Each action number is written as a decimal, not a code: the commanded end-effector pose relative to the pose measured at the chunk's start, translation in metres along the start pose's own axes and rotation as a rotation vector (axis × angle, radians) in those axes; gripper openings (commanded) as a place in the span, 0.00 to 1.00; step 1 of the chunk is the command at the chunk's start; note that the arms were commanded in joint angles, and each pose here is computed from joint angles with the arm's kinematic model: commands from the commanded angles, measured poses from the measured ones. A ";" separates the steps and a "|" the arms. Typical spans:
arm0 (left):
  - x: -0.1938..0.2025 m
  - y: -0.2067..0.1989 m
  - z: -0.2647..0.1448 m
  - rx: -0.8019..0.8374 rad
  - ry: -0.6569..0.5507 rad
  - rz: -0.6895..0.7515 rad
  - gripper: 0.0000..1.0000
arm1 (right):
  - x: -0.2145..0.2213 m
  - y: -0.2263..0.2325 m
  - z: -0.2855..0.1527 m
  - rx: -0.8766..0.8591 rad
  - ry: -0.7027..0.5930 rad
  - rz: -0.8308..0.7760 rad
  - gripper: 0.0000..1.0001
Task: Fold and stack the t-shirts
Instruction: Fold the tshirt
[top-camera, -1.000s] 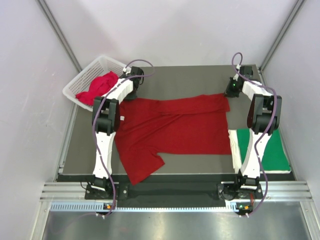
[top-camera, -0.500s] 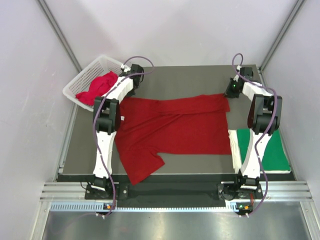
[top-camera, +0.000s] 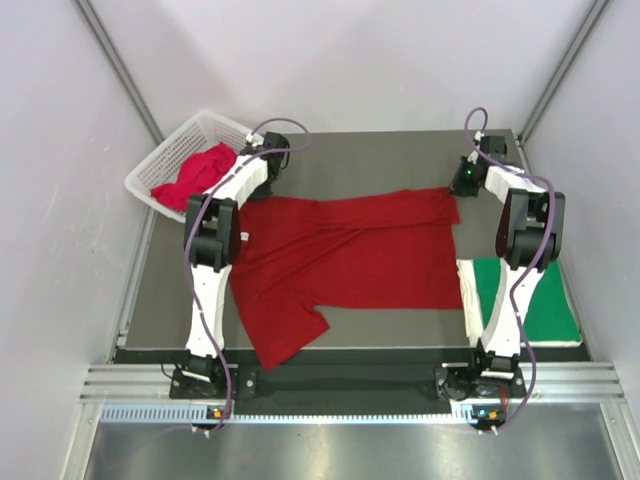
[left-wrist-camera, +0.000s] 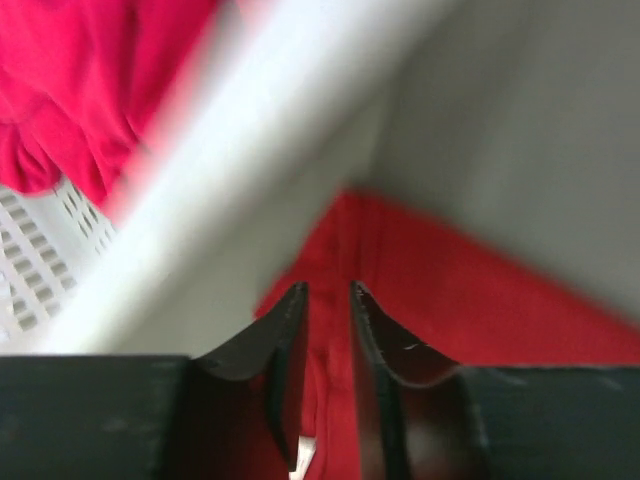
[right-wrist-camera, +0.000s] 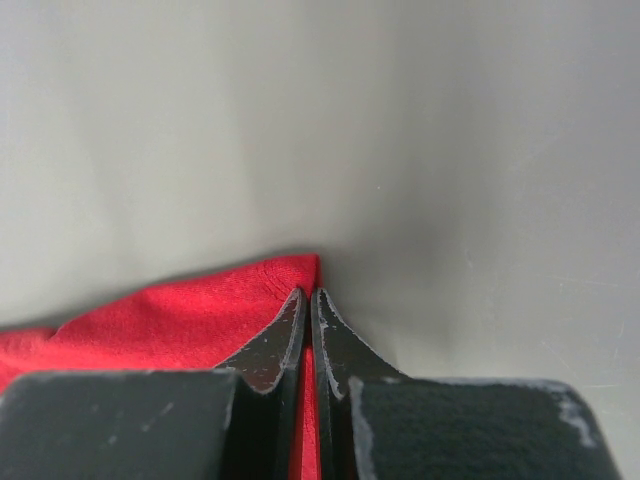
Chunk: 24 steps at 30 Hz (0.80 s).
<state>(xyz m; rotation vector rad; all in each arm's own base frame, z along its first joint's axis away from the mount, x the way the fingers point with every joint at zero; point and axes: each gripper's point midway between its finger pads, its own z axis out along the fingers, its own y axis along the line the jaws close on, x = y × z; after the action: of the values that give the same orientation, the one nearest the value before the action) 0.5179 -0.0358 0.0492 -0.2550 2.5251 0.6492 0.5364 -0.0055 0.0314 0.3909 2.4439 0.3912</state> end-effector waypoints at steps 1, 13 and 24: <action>-0.017 -0.007 -0.067 0.148 -0.087 0.068 0.29 | -0.018 -0.001 -0.018 0.005 -0.054 0.006 0.00; 0.054 0.028 -0.114 0.417 0.045 -0.056 0.38 | -0.032 0.015 -0.065 0.023 -0.067 0.009 0.42; 0.122 0.056 -0.097 0.620 0.186 -0.357 0.46 | 0.036 0.239 -0.099 -0.418 -0.095 -0.484 0.47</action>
<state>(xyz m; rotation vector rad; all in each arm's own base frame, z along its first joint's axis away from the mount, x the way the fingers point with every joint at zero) 0.3425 -0.0155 0.0592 -0.5885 2.7280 -0.1115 0.5112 0.1199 0.1446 -0.0044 2.3287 0.4682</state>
